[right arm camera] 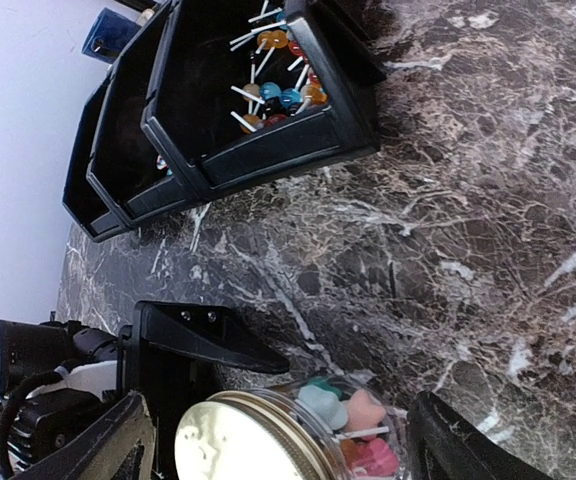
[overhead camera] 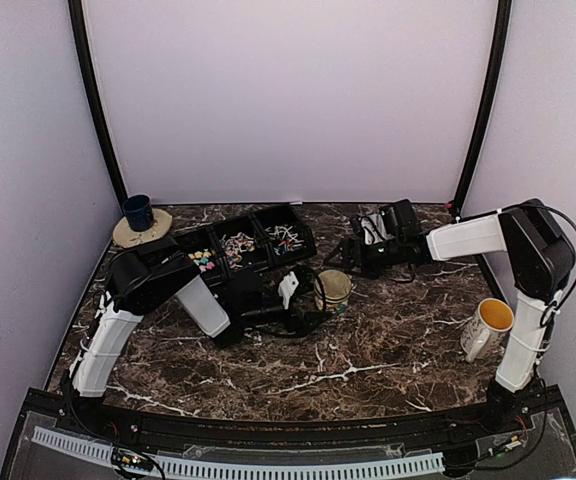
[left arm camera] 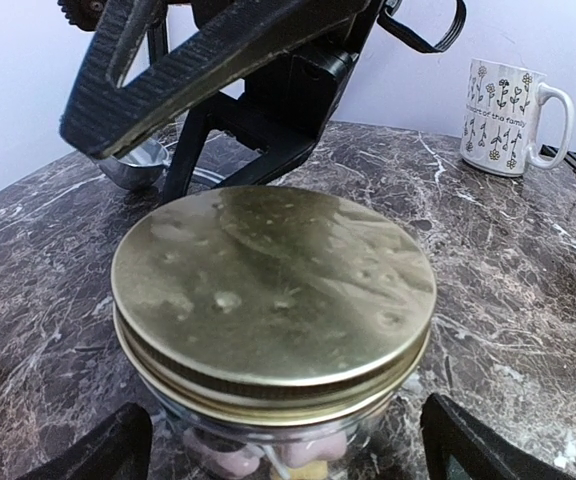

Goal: Pack the candies
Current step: Hold the packing bottle at the center of the board.

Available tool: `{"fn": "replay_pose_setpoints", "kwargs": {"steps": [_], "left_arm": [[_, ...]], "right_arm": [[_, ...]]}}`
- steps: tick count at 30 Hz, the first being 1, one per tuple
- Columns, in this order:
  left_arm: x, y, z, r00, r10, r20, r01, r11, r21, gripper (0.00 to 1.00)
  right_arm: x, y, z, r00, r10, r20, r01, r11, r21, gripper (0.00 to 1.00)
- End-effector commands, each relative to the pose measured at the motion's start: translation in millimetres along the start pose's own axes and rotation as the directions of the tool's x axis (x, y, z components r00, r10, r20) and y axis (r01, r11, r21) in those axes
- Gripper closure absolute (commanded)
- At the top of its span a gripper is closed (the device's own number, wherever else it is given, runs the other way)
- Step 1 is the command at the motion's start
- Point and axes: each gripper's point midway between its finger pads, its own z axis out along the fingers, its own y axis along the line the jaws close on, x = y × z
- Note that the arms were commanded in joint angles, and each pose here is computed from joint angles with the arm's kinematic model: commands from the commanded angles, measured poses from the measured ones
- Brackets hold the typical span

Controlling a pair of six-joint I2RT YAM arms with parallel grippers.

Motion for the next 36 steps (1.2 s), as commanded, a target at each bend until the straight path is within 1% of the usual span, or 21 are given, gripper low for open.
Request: {"fn": "replay_pose_setpoints", "kwargs": {"steps": [1,5,9,13,16,22,27,31,36], "left_arm": [[32,-7,1,0.994,-0.056,-0.094,0.057,0.998,0.015,0.03],[34,-11,0,0.993,-0.060,-0.099,0.064,0.997,0.035,0.03],[42,-19,3,0.988,-0.071,-0.140,0.083,0.994,0.076,0.04],[44,-20,-1,0.990,-0.055,-0.128,0.064,0.996,0.066,0.03],[48,-20,0,0.989,-0.053,-0.140,0.064,0.996,0.069,0.03],[53,-27,-2,0.988,-0.048,-0.144,0.062,0.993,0.097,0.04],[59,-36,-7,0.988,-0.025,-0.154,0.047,0.990,0.137,0.08],[65,-46,-10,0.986,-0.008,-0.169,0.040,0.982,0.186,0.08],[71,-52,-12,0.983,0.009,-0.184,0.030,0.977,0.209,0.09]], "right_arm": [[-1,16,8,0.999,-0.051,-0.019,0.050,0.998,-0.036,0.13],[6,18,6,0.998,-0.053,-0.034,0.052,0.998,-0.034,0.13],[16,21,4,0.996,-0.063,-0.056,0.060,0.997,-0.045,0.14],[24,27,2,0.994,-0.077,-0.072,0.073,0.996,-0.055,0.14],[28,28,0,0.994,-0.080,-0.078,0.076,0.996,-0.052,0.13],[39,35,-3,0.992,-0.083,-0.094,0.076,0.994,-0.076,0.14],[45,37,-8,0.992,-0.083,-0.094,0.076,0.995,-0.070,0.14],[49,40,-10,0.991,-0.084,-0.101,0.077,0.994,-0.076,0.14],[52,42,-11,0.991,-0.085,-0.103,0.078,0.994,-0.073,0.14]]}}
